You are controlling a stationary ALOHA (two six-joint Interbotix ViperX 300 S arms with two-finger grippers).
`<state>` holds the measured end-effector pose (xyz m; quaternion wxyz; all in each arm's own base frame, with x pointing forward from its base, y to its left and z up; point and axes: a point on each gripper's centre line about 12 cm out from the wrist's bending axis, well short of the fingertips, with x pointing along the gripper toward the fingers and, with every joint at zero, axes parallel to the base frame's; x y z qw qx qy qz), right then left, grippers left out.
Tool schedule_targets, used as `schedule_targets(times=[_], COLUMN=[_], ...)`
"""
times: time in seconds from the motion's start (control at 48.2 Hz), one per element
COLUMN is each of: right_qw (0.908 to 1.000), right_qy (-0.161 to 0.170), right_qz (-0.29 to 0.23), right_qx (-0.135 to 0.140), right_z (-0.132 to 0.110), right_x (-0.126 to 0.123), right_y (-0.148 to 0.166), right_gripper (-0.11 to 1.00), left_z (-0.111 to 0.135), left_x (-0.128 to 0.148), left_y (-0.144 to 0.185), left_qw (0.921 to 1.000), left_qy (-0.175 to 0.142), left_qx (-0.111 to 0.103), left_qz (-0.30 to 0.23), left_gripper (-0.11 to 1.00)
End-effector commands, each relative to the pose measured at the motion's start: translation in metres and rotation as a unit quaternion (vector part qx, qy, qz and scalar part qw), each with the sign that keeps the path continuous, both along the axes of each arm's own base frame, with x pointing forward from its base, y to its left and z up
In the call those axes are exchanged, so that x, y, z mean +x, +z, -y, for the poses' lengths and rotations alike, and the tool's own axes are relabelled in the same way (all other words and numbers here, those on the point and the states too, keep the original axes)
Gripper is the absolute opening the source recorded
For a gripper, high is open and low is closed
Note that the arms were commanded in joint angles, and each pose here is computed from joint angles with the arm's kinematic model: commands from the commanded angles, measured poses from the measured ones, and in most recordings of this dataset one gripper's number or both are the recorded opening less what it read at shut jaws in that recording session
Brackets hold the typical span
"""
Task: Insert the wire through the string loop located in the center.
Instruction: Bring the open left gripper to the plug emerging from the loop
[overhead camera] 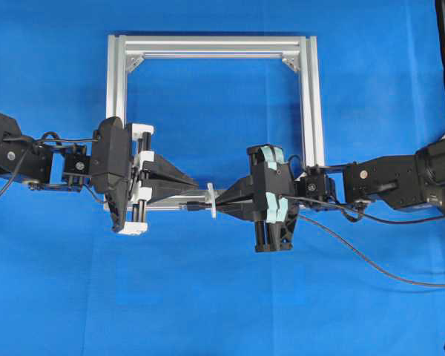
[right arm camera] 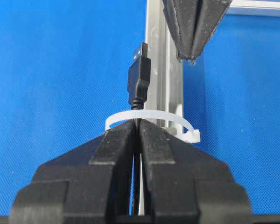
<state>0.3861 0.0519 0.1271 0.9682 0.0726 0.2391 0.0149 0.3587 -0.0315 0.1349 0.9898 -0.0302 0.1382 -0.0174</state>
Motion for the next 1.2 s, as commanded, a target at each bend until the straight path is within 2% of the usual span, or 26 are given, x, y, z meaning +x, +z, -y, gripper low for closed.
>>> schedule_targets(times=[0.0, 0.124, 0.207, 0.29, 0.436, 0.519, 1.182], right_qw=[0.9999, 0.9999, 0.9999, 0.9999, 0.9999, 0.9999, 0.9999], right_qy=[0.000, -0.001, 0.000, 0.000, -0.001, 0.000, 0.000], right_qz=[0.014, 0.013, 0.013, 0.013, 0.013, 0.014, 0.013], right_qx=[0.001, 0.001, 0.001, 0.001, 0.001, 0.001, 0.001], right_z=[0.000, 0.000, 0.000, 0.000, 0.000, 0.000, 0.000], right_x=[0.003, 0.003, 0.003, 0.003, 0.003, 0.003, 0.003], right_y=[0.009, 0.008, 0.008, 0.008, 0.008, 0.009, 0.008], right_gripper=[0.00, 0.00, 0.00, 0.00, 0.00, 0.00, 0.00], left_z=[0.001, 0.001, 0.002, 0.008, 0.018, 0.018, 0.019], left_x=[0.002, 0.001, 0.001, 0.001, 0.001, 0.000, 0.006], left_y=[0.013, 0.012, 0.011, 0.011, 0.012, 0.011, 0.003], left_qw=[0.9998, 0.9998, 0.9999, 0.9998, 0.9996, 0.9996, 0.9994], left_qy=[-0.002, -0.002, -0.004, -0.011, -0.025, -0.025, -0.027], left_qx=[-0.001, -0.001, -0.001, -0.002, -0.001, 0.000, 0.001], left_qz=[0.020, 0.019, 0.017, 0.015, 0.015, 0.013, -0.019], left_gripper=[0.00, 0.03, 0.13, 0.33, 0.77, 0.92, 0.93])
